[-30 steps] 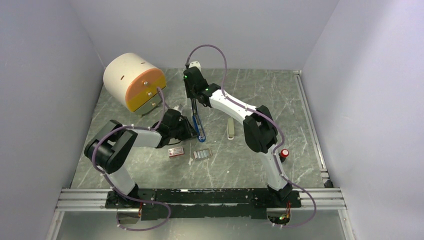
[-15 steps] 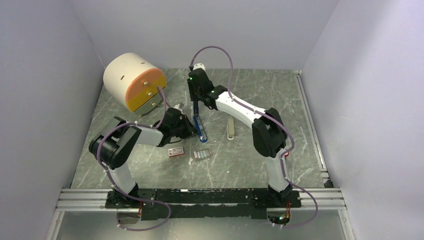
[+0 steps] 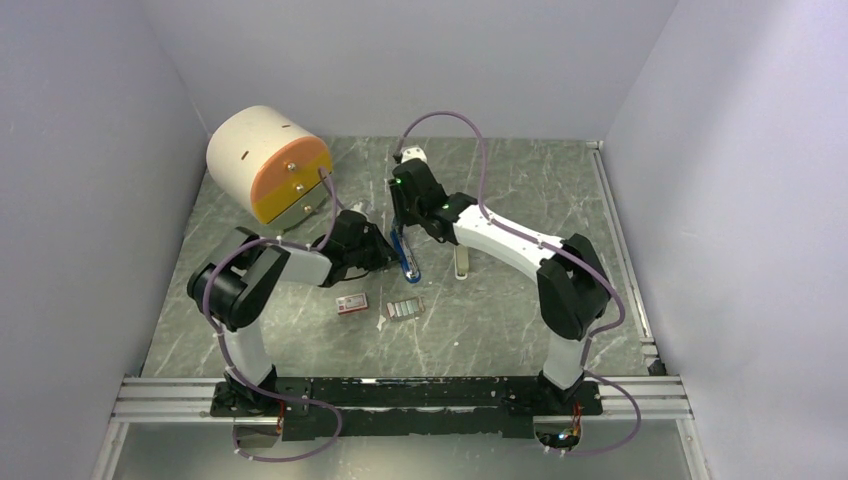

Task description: Load the staples into the stapler

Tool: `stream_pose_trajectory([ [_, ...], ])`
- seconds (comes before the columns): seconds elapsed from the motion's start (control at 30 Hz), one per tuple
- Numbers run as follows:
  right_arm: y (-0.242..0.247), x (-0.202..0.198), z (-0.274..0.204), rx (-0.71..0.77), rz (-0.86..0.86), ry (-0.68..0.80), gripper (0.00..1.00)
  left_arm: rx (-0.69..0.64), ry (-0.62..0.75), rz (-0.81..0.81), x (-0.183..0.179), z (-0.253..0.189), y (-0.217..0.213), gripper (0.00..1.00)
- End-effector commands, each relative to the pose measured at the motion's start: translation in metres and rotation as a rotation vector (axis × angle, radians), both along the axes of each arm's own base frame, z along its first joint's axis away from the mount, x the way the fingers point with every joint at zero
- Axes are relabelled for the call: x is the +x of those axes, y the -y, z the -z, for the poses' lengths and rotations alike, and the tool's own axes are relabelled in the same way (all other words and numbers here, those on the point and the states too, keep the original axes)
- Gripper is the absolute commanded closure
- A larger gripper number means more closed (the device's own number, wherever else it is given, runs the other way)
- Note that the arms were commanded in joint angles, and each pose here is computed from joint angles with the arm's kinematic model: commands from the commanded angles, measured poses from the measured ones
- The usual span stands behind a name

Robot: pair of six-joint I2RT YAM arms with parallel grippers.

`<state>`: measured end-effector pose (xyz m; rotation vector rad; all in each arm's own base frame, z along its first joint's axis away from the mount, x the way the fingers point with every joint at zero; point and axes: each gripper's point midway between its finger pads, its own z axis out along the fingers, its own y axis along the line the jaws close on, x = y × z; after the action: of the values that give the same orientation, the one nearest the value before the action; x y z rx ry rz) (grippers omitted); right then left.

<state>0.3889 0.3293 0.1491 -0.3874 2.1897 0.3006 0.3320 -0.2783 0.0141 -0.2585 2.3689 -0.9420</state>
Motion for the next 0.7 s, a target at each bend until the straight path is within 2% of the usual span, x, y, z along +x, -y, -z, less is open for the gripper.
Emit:
stream_pose_trajectory([
  [0.0, -0.005, -0.009, -0.017, 0.080, 0.010, 0.016, 0.81, 0.241, -0.194, -0.038, -0.037, 0.073, -0.045, 0.85],
  [0.67, 0.008, -0.064, 0.036, 0.030, -0.008, -0.080, 0.83, 0.276, -0.209, -0.050, -0.036, 0.081, -0.049, 0.86],
])
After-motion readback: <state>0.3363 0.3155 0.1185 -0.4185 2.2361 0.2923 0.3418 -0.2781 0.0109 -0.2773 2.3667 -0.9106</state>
